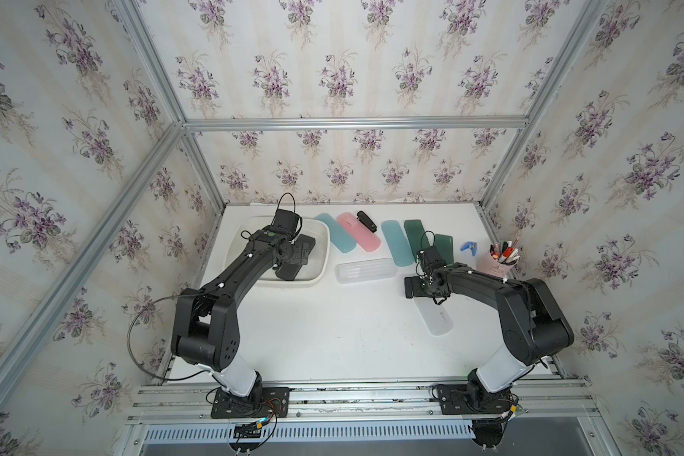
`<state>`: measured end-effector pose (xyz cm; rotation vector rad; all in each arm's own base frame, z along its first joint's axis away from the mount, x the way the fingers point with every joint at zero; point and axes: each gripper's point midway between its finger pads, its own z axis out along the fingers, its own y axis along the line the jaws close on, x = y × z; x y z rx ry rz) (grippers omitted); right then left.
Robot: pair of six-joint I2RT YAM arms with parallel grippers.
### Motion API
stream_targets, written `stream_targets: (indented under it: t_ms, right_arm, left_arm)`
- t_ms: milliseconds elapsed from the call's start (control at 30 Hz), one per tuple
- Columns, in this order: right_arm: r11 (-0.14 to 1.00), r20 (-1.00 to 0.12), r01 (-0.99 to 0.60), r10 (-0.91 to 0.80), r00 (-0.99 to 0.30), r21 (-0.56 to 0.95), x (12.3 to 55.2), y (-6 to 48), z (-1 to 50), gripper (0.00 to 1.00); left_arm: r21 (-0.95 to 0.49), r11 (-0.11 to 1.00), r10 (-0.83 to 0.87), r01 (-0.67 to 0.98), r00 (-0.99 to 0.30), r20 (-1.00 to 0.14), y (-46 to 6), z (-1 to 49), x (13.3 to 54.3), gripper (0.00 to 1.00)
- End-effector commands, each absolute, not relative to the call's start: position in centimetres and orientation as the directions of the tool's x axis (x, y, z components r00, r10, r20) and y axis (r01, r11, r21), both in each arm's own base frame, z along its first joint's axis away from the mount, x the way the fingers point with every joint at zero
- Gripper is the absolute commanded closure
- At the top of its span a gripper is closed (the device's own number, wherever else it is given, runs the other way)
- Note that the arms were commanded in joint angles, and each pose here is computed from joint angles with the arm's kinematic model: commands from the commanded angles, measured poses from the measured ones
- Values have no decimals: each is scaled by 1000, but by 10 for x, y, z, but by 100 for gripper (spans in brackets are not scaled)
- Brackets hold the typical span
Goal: Put the pencil case into the storage box
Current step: Adjust the pencil case in the storage box.
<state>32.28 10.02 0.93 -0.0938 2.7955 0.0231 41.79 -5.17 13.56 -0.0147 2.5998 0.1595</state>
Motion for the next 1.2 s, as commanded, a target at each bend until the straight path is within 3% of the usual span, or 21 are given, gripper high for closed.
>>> stream_targets:
  t_ms: [0,167,400,1167]
  right_arm:
    - [997,-265,-79,-81,-961,-18,304,93,-4,2]
    - [997,-259,-71,-67,-964,6,302,96,-8,3]
    - [997,-257,-64,-53,-965,34,299,100,-9,6]
    - [993,-290,-14,20,-957,117,292,103,3,12]
  left_arm:
    - [186,976,-18,-114,-893,-450,-20,121,427,1]
    - [312,935,-44,-168,-929,-368,18,91,443,1]
    - [384,906,-55,-179,-948,-314,39,60,443,1]
    - [239,968,1,-80,-947,-320,-29,52,454,1]
